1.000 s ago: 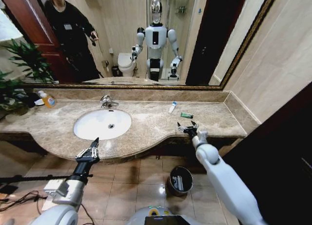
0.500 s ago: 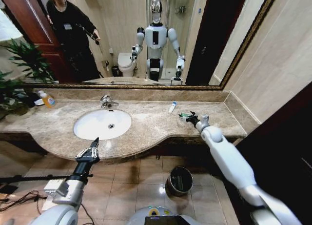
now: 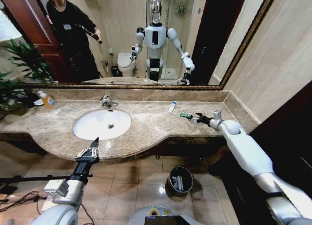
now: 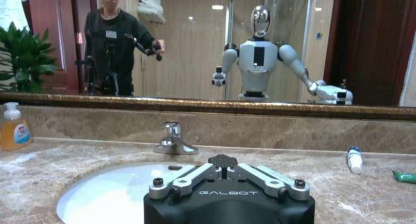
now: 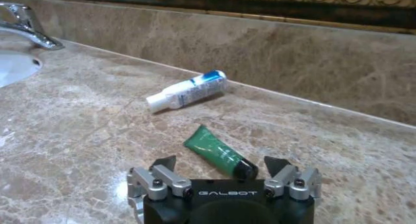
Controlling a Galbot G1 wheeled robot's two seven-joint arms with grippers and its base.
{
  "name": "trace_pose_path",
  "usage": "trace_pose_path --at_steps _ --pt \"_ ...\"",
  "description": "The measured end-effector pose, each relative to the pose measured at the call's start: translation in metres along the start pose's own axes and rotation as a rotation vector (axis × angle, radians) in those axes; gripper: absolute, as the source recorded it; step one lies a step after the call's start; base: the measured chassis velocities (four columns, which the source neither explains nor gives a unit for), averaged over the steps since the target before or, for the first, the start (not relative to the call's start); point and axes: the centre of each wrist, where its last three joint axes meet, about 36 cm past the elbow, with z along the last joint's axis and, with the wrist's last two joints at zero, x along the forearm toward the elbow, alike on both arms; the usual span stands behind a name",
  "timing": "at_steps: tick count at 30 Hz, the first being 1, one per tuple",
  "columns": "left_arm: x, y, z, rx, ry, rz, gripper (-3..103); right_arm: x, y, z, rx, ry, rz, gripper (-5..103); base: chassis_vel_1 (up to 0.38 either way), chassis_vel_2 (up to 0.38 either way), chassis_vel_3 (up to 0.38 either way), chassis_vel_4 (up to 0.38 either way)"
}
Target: Pick up the trash from the sink and place it in the trash bin.
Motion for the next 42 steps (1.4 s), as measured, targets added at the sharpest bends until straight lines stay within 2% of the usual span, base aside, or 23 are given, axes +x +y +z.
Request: trace_pose_path --at_steps 4,10,12,19,21,23,24,27,28,32,33,35,38,42 --pt "0.0 0.0 0.0 0.0 0.0 0.0 0 -0.007 0.006 -0.002 0.004 -0.002 -0.009 88 0.0 0.0 0.0 0.0" --pt "0.0 0.0 0.0 0.0 0.0 0.0 0 -0.014 0.014 -0.004 0.012 -0.004 -0.013 73 0.0 0.0 0.0 0.0" --pt "0.0 0.0 0.0 0.0 0.0 0.0 0 -0.014 0.015 -0.005 0.014 -0.003 -0.012 73 0.0 0.0 0.0 0.0" --pt "0.0 0.0 0.0 0.0 0.0 0.0 0 -0.012 0.019 -0.003 0.026 -0.002 0.003 55 0.0 0.0 0.0 0.0" --pt "0.0 0.0 0.0 0.0 0.0 0.0 0 -0.011 0.02 -0.001 0.028 -0.003 0.008 53 0.0 0.0 0.0 0.0" --pt "0.0 0.0 0.0 0.0 0.0 0.0 0 -0.01 0.024 0.002 0.027 -0.006 0.018 44 0.0 0.0 0.0 0.0" --pt "0.0 0.0 0.0 0.0 0.0 0.0 0 -0.01 0.024 0.002 0.027 -0.006 0.018 44 0.0 0.0 0.0 0.0" --pt "0.0 0.0 0.0 0.0 0.0 0.0 0 -0.008 0.028 0.005 0.027 -0.005 0.027 33 0.0 0.0 0.0 0.0" --pt "0.0 0.0 0.0 0.0 0.0 0.0 0 -0.008 0.028 0.005 0.027 -0.005 0.027 33 0.0 0.0 0.0 0.0" --pt "0.0 0.0 0.0 0.0 0.0 0.0 0 -0.007 0.034 0.007 0.031 -0.009 0.034 13 0.0 0.0 0.0 0.0" --pt "0.0 0.0 0.0 0.0 0.0 0.0 0 -0.007 0.034 0.007 0.031 -0.009 0.034 13 0.0 0.0 0.0 0.0" --pt "0.0 0.0 0.0 0.0 0.0 0.0 0 -0.007 0.039 0.007 0.034 -0.013 0.037 5 0.0 0.0 0.0 0.0" --pt "0.0 0.0 0.0 0.0 0.0 0.0 0 -0.007 0.046 0.007 0.034 -0.021 0.05 1 0.0 0.0 0.0 0.0" --pt "0.0 0.0 0.0 0.0 0.0 0.0 0 -0.005 0.059 0.001 0.019 -0.057 0.072 0 0.0 0.0 0.0 0.0"
